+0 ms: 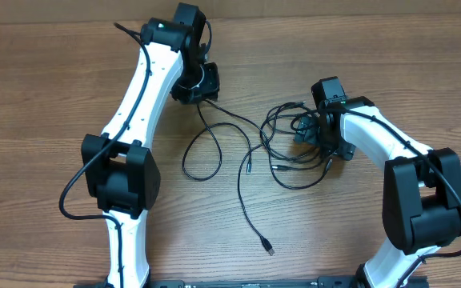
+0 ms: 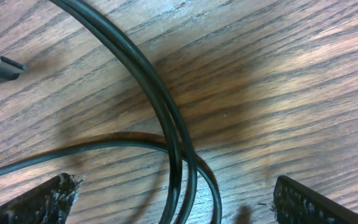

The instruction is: Untangle cables

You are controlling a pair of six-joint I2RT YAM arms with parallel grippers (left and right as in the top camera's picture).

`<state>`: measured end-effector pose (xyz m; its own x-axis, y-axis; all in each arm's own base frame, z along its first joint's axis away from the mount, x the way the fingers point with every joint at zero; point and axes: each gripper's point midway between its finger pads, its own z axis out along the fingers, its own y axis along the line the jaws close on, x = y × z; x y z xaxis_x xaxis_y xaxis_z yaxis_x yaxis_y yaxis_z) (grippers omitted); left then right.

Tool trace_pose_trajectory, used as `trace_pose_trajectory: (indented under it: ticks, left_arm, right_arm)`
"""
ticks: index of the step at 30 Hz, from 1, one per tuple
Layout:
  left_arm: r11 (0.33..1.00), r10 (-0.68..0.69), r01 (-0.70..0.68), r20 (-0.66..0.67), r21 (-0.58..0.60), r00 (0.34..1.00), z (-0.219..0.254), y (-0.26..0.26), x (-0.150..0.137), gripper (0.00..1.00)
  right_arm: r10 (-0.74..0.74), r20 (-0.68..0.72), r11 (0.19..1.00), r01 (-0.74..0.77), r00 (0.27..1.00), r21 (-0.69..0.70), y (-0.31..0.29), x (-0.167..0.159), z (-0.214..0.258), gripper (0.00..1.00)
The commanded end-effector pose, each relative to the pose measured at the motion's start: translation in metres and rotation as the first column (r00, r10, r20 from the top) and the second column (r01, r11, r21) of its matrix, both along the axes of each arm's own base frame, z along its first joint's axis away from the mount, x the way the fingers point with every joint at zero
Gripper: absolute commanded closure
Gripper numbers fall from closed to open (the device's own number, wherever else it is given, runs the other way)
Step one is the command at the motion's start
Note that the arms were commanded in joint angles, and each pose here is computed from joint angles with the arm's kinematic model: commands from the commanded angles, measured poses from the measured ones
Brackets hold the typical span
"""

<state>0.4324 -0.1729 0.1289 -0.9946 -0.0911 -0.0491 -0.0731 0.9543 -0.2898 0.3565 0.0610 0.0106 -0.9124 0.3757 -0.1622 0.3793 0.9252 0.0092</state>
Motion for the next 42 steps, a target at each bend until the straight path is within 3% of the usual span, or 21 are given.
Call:
trace_pose_trajectory:
  ticks: [1,14,20,27,42]
  left_arm:
    - [0.998,-0.027,0.025,-0.033,-0.051,0.999,-0.005,-0.024,-0.010,0.69]
    - [0.996,0.085,-0.089,-0.132,-0.023,0.988,-0.042,-0.040,-0.012,0.63]
    - [0.996,0.087,-0.089,-0.185,0.001,0.979,-0.083,-0.053,-0.013,0.55]
    - [0.995,0.100,-0.096,-0.232,0.027,0.968,-0.106,-0.059,-0.019,0.53]
    - [0.983,0.174,-0.183,-0.203,-0.025,0.964,-0.092,-0.079,-0.003,0.54]
  right_arm:
    - [-0.001,0.025,1.000,0.001,1.000,0.007,0.001,0.005,0.008,0.00]
    - [-0.001,0.025,1.000,0.001,1.000,0.007,0.001,0.005,0.008,0.00]
    - [-0.001,0.025,1.000,0.001,1.000,0.007,0.001,0.005,0.008,0.00]
    - [-0.001,0.025,1.000,0.001,1.000,0.007,0.001,0.005,0.008,0.00]
    - [-0.001,0.025,1.000,0.001,1.000,0.007,0.001,0.005,0.008,0.00]
